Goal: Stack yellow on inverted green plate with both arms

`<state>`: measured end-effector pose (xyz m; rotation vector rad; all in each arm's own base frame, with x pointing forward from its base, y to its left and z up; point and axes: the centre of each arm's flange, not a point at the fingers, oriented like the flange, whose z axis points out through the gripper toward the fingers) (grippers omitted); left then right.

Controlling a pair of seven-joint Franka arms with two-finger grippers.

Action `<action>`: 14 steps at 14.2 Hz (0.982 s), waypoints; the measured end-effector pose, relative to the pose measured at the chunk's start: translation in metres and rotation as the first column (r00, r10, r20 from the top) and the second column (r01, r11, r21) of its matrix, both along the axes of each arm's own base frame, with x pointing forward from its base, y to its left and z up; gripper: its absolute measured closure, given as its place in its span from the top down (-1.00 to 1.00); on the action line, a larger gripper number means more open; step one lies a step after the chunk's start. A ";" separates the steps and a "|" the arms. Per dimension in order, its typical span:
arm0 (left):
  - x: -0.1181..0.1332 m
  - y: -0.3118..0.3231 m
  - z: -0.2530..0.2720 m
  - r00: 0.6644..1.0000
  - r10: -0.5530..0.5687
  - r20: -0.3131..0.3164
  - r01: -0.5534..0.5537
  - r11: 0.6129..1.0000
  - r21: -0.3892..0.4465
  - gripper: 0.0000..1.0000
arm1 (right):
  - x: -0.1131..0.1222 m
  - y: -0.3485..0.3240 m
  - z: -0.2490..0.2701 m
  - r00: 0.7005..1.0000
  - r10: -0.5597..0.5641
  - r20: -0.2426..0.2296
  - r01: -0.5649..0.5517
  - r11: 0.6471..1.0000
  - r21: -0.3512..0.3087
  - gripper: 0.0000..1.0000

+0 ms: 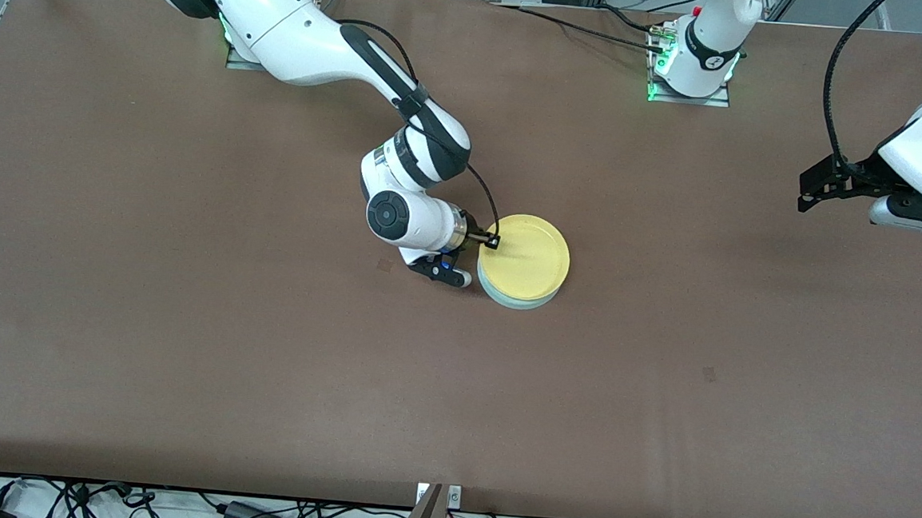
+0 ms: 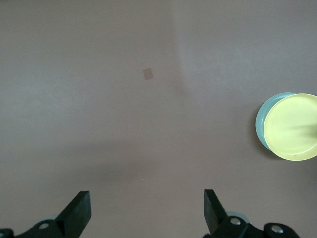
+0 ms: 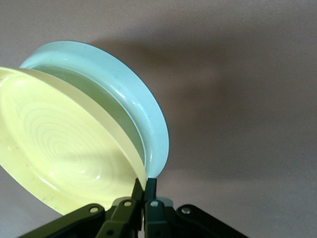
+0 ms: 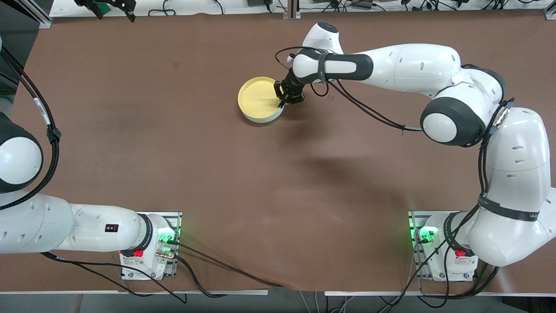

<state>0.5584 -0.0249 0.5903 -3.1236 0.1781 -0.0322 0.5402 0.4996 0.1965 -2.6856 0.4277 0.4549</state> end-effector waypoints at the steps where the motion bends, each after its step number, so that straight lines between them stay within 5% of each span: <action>1: 0.000 -0.001 0.000 1.000 -0.003 0.000 0.003 1.000 -0.001 1.00 | 0.001 -0.001 0.000 1.000 -0.002 0.001 0.002 1.000 0.000 -0.63; 6: 0.000 -0.010 0.001 1.000 -0.018 0.004 0.018 1.000 -0.002 1.00 | 0.026 -0.004 0.033 0.999 -0.036 0.038 0.035 0.999 0.022 0.32; 9: -0.001 -0.014 0.002 1.000 -0.026 0.003 0.026 1.000 -0.002 1.00 | 0.060 -0.045 0.079 0.999 -0.006 0.038 0.008 0.998 -0.069 0.92; 14: -0.003 -0.017 0.004 0.999 -0.032 0.010 0.032 0.999 -0.002 1.00 | 0.118 -0.142 0.158 0.995 0.031 0.091 -0.012 0.980 -0.199 1.00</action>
